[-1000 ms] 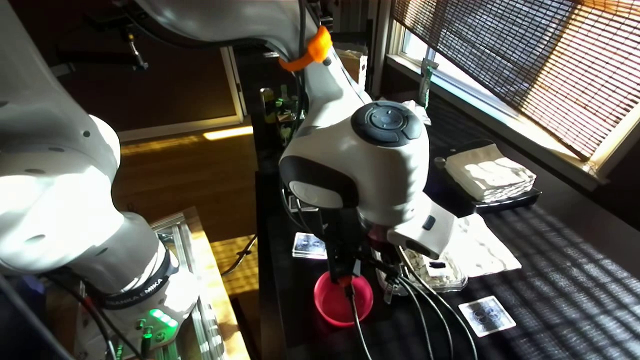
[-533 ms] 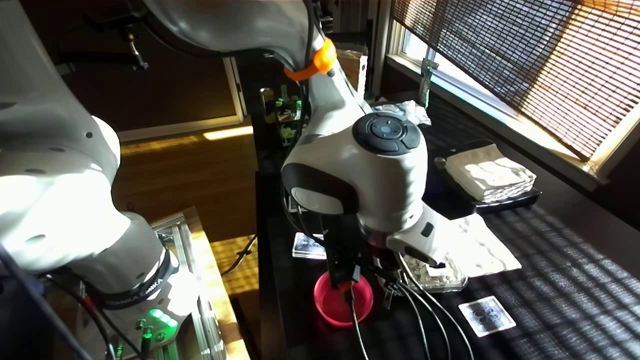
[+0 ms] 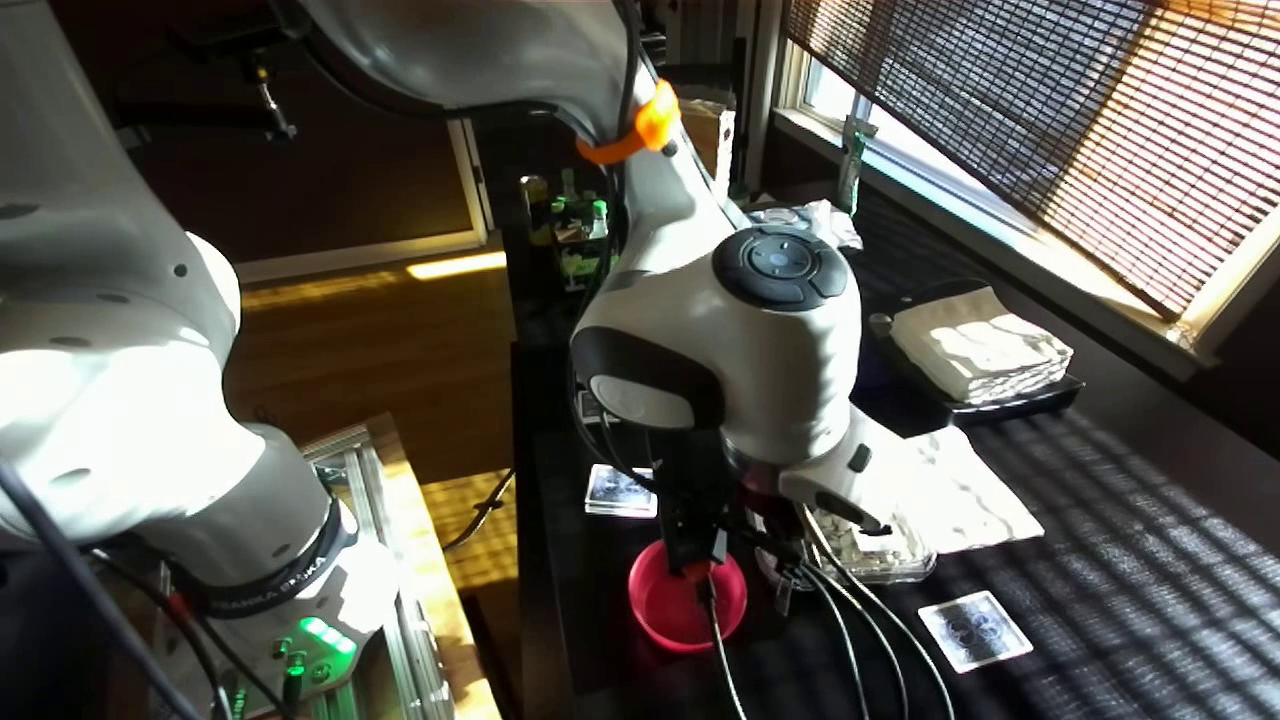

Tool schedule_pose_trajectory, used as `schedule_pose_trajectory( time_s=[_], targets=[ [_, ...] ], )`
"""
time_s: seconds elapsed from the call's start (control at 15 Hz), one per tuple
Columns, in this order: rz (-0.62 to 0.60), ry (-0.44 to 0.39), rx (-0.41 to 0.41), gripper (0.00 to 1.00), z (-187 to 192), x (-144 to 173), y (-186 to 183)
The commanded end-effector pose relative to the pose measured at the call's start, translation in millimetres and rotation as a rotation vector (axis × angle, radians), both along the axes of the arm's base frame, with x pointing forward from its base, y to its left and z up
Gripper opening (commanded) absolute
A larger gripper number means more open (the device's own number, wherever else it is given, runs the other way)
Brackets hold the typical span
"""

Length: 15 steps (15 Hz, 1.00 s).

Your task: Put the transparent lid on the transparent bowl

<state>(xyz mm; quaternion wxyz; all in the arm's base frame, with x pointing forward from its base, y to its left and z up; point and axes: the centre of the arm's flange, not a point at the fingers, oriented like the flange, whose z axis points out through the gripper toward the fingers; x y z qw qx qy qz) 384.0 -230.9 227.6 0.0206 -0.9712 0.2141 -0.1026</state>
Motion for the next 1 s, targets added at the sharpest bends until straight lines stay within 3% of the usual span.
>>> schedule_pose_trajectory(
  time_s=[0.0,0.93],
  targets=[
    [-0.014,-0.005,-0.013,0.00,-7.3,9.5,-0.3],
    [-0.010,-0.001,-0.016,0.00,-7.2,9.9,2.6]
  ],
)
